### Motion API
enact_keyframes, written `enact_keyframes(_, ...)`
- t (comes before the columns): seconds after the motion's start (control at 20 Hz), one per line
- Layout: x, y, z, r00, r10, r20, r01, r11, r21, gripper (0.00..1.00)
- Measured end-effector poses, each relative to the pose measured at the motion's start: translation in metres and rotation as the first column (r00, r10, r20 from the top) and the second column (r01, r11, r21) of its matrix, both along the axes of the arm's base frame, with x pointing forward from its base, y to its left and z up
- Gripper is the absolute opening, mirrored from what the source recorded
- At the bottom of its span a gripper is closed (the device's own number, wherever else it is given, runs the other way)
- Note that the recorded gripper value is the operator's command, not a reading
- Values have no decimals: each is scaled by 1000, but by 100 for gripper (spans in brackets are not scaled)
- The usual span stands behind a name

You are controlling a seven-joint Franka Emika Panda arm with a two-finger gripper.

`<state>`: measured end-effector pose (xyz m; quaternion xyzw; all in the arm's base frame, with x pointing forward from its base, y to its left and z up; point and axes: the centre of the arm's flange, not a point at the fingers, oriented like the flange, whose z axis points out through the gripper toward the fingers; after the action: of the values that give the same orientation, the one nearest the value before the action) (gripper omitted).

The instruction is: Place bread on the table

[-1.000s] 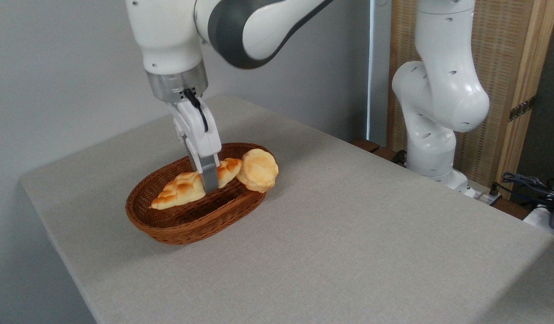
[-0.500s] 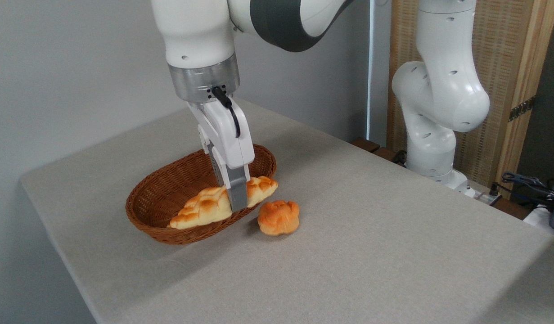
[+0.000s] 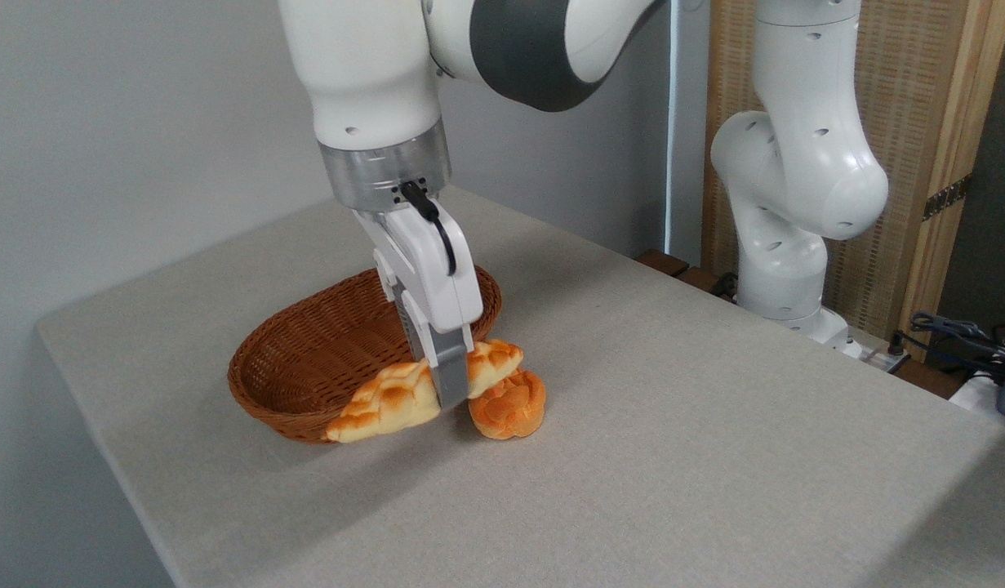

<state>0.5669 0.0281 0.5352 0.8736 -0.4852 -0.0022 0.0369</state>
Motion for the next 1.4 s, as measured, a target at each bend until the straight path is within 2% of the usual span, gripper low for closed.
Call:
enact_keyframes(0.5, 2, -4, -3, 1000, -9, -6, 9, 1000, 6, 42)
enact_keyframes(0.55, 2, 0, -6, 1000, -6, -11, 6, 1000, 18, 52)
enact_keyframes(0.65, 4, 14, -15, 1000, 8, -28, -6, 999, 54, 91)
enact_keyframes(0.7, 6, 18, -20, 999, 15, -35, -12, 998, 63, 100)
enact_keyframes(1.0, 13, 20, -43, 997, 21, -71, -16, 997, 80, 100)
enact_keyframes(1.4, 15, 19, -45, 997, 21, -76, -15, 996, 82, 100)
